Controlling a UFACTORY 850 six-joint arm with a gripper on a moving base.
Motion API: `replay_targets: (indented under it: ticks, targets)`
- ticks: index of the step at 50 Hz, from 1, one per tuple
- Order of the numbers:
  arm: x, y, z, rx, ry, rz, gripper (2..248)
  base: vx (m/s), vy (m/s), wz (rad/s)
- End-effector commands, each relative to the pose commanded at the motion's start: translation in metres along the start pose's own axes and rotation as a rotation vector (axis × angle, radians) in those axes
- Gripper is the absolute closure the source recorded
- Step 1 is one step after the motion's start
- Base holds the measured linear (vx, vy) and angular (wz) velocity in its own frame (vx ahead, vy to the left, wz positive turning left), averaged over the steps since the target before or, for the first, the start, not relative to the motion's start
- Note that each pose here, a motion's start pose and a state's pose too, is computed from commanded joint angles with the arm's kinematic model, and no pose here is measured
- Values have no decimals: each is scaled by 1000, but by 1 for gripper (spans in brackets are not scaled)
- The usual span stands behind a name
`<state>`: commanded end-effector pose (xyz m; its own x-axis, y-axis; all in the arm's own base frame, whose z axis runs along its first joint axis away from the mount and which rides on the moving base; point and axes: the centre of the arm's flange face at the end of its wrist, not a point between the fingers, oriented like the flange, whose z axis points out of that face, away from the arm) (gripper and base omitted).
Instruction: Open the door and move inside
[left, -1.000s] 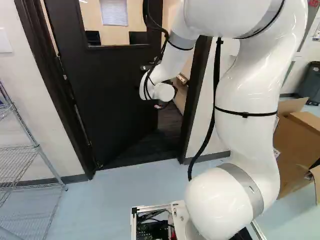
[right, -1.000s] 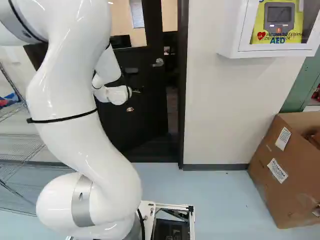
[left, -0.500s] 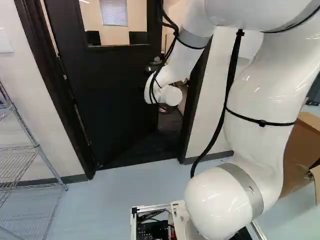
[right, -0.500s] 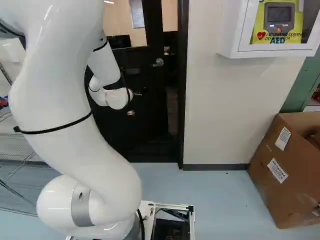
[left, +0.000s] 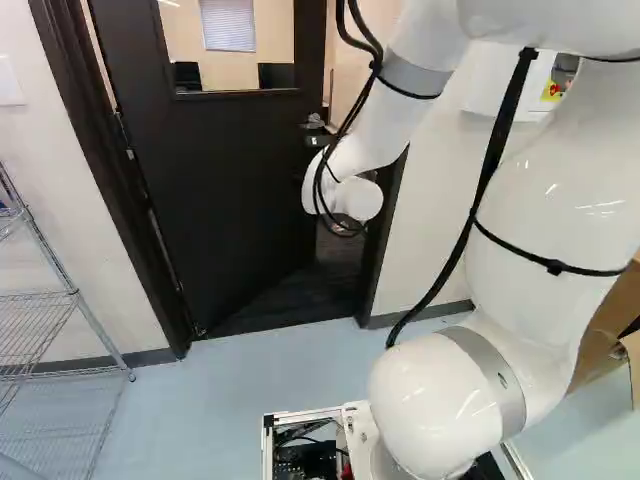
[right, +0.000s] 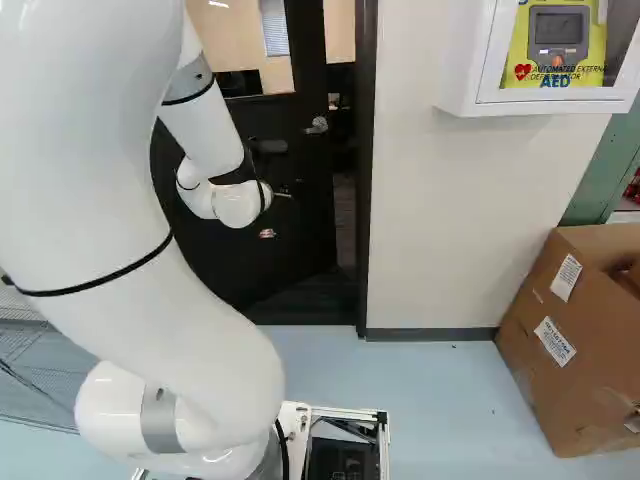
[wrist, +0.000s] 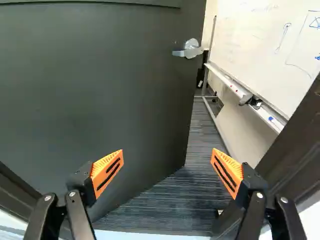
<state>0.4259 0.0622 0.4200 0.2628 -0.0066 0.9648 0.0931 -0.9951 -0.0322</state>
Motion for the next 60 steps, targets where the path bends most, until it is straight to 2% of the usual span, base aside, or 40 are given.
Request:
replay_targets:
  ticks: [50, 60]
  targets:
    - [-16, 57, -58, -82, 3, -25, 3, 0, 0, 0]
    - [-17, 60, -62, -85, 3, -30, 3, 0, 0, 0]
